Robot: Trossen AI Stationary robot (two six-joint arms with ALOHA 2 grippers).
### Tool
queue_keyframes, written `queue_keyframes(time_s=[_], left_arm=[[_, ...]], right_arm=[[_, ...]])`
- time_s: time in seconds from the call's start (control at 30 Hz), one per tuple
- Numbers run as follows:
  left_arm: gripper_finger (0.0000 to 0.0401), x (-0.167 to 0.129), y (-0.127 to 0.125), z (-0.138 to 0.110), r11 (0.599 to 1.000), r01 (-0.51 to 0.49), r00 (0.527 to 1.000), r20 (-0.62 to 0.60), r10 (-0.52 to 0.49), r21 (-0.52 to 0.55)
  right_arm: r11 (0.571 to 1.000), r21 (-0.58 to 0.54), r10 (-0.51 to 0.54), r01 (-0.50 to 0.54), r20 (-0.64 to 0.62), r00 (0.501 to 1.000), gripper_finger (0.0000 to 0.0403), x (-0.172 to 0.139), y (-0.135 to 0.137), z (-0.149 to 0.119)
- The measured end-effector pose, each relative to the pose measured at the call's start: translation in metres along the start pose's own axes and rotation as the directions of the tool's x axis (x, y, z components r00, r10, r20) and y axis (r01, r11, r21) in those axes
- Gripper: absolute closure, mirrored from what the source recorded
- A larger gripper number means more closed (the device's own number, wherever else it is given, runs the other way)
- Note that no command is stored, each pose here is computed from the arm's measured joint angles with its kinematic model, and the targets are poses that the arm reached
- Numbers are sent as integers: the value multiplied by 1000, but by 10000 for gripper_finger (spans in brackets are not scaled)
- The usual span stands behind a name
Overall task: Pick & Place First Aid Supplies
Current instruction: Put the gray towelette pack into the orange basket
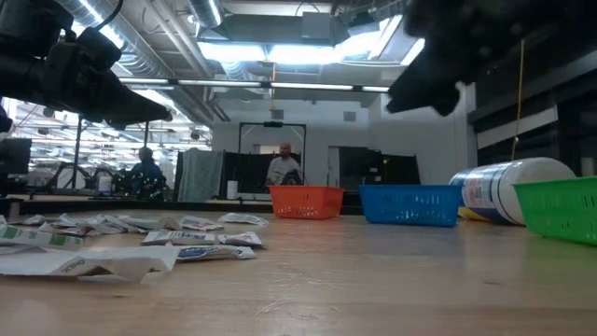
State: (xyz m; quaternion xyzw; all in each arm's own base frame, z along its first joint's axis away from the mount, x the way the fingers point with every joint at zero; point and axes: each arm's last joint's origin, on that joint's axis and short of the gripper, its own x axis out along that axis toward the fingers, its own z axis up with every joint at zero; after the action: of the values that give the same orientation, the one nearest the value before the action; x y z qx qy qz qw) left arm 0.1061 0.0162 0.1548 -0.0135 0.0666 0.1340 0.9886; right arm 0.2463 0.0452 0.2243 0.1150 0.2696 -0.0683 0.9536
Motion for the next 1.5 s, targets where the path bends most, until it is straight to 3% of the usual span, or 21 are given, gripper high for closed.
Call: queue_keyframes(time_s=[0.3, 0.53, 0.8, 0.97, 1.5], left_arm=[[309, 0, 0, 0, 1000, 0, 1000, 1, 0, 0], [308, 0, 0, 0, 1000, 0, 1000, 0, 0, 0], [310, 0, 0, 0, 1000, 0, 1000, 0, 0, 0], [308, 0, 0, 0, 1000, 0, 1000, 0, 0, 0], [310, 0, 0, 0, 1000, 1, 1000, 0, -1, 0]], right_arm=[[995, -95, 3, -7, -44, 999, 246, 55, -1, 1], [966, -258, -23, -13, -137, 990, 246, 90, 13, 20], [925, -379, -54, -31, -212, 976, 247, 112, 24, 37], [908, -414, -45, -56, -230, 972, 247, 122, 32, 31], [791, -602, 23, -111, -153, 988, 247, 135, 56, 21]])
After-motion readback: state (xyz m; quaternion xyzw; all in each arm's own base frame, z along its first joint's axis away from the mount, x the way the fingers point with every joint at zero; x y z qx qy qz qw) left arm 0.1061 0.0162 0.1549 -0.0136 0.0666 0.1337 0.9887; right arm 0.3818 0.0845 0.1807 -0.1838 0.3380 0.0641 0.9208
